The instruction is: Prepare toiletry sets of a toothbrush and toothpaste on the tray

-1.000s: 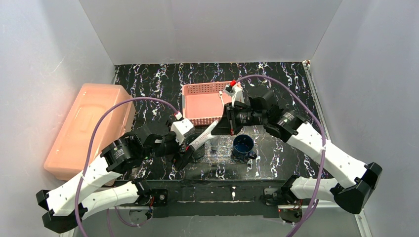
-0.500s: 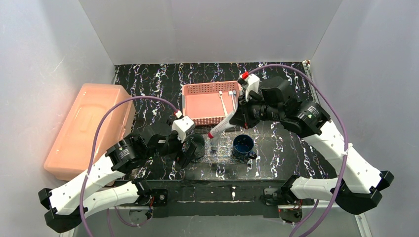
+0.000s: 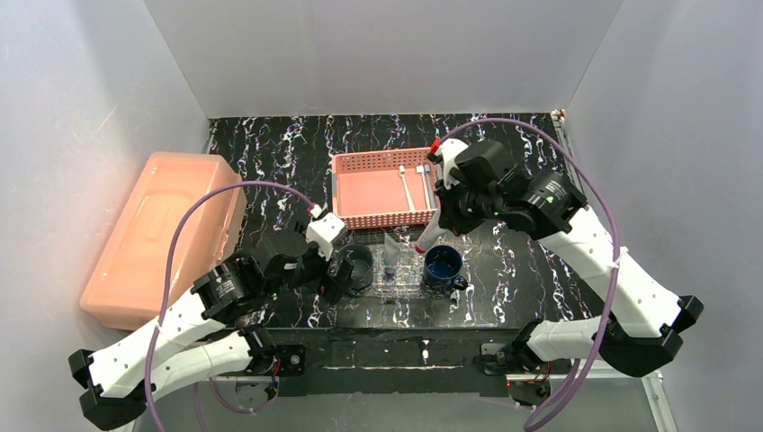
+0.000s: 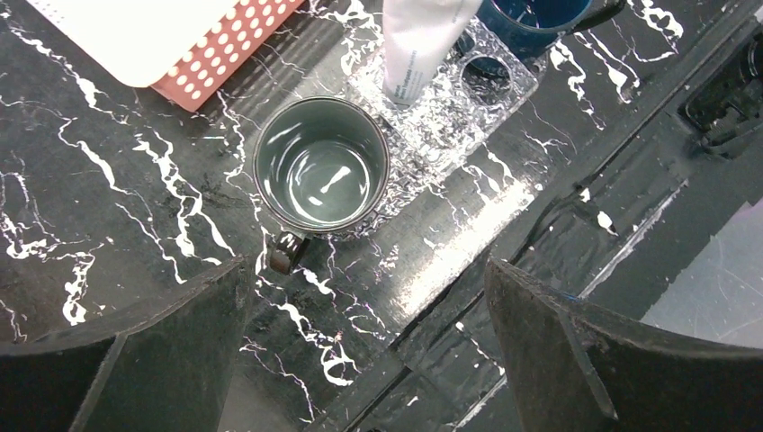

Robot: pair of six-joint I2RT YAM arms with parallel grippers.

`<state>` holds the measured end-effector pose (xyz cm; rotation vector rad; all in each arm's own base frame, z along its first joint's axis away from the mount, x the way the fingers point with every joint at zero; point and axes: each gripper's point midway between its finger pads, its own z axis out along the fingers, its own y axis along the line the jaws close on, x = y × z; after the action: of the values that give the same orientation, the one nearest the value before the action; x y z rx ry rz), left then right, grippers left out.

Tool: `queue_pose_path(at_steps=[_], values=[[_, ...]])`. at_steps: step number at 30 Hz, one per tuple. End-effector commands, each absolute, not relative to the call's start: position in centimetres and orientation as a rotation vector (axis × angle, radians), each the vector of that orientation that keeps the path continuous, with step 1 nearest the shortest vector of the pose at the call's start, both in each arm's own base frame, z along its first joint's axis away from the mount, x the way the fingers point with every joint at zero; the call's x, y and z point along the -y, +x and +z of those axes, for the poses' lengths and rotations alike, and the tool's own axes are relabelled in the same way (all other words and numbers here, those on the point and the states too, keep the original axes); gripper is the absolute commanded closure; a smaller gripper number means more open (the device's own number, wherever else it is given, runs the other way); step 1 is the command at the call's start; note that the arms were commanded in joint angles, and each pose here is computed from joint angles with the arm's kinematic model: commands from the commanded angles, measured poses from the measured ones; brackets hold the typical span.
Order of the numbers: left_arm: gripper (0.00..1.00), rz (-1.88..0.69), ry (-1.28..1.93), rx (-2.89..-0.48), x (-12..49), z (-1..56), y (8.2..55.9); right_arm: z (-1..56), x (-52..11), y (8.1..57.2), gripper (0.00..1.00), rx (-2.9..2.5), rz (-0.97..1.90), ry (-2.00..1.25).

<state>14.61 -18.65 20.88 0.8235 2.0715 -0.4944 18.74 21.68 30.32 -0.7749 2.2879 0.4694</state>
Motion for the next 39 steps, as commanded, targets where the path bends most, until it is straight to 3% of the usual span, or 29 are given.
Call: queue_pose_path(at_steps=[1,39], values=[[0.02,-0.444,0.749,-2.045,18.0,21.2,15.6,30.8,-21.9,19.1,0.99,-2.238,0.371,-0.810],[0.02,-0.356,0.685,-2.035,16.5,21.3,16.6,22.1,-28.8,20.0,0.99,-2.205,0.223,-0.941]])
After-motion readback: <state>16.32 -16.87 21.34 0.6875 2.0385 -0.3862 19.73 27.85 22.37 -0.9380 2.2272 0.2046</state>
